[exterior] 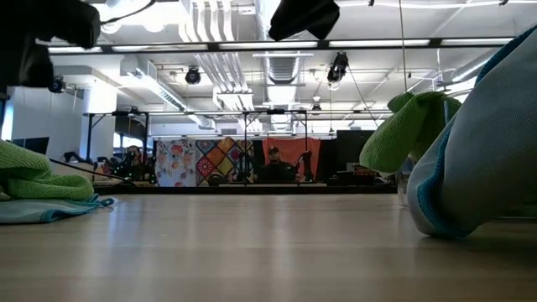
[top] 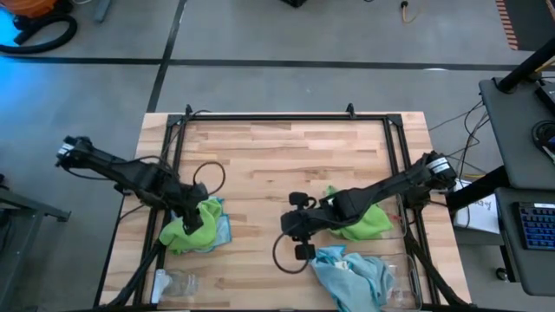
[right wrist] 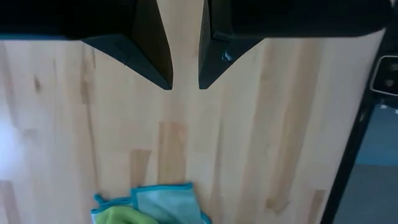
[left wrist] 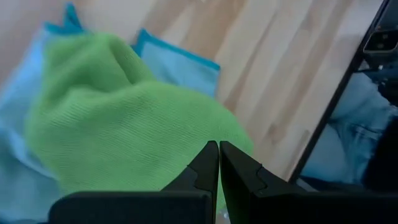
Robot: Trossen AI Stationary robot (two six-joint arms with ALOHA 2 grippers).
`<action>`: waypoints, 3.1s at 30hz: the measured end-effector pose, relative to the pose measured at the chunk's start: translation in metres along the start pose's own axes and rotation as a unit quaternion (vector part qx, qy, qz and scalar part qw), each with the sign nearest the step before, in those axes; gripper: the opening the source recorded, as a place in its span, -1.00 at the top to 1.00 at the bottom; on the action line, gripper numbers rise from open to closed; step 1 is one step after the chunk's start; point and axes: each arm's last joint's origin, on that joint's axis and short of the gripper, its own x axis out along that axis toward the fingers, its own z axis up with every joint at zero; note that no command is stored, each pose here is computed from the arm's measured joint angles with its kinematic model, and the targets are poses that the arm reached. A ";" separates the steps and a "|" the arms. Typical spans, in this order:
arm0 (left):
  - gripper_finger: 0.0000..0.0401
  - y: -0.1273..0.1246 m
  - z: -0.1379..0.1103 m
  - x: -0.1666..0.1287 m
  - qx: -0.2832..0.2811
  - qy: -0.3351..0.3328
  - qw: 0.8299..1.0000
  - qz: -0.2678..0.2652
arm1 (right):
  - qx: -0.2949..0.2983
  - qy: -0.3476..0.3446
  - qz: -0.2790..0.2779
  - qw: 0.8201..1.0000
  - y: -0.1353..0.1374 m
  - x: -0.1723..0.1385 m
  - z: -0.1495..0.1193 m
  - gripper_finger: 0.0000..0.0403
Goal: Sort microfiber towel by color & place in baskets
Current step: Put the green microfiber cloth into the top transparent bin
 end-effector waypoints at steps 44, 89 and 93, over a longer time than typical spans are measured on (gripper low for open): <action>0.94 -0.010 0.003 0.072 0.010 0.103 0.994 0.029 | 0.025 0.054 0.005 0.998 0.020 -0.003 -0.015 0.64; 0.12 0.006 0.007 0.136 0.076 0.200 0.960 0.181 | 0.019 0.054 0.009 0.998 0.025 -0.004 -0.016 0.64; 0.29 0.006 0.008 0.135 0.072 0.203 0.961 0.174 | 0.019 0.054 0.009 0.998 0.025 -0.004 -0.016 0.64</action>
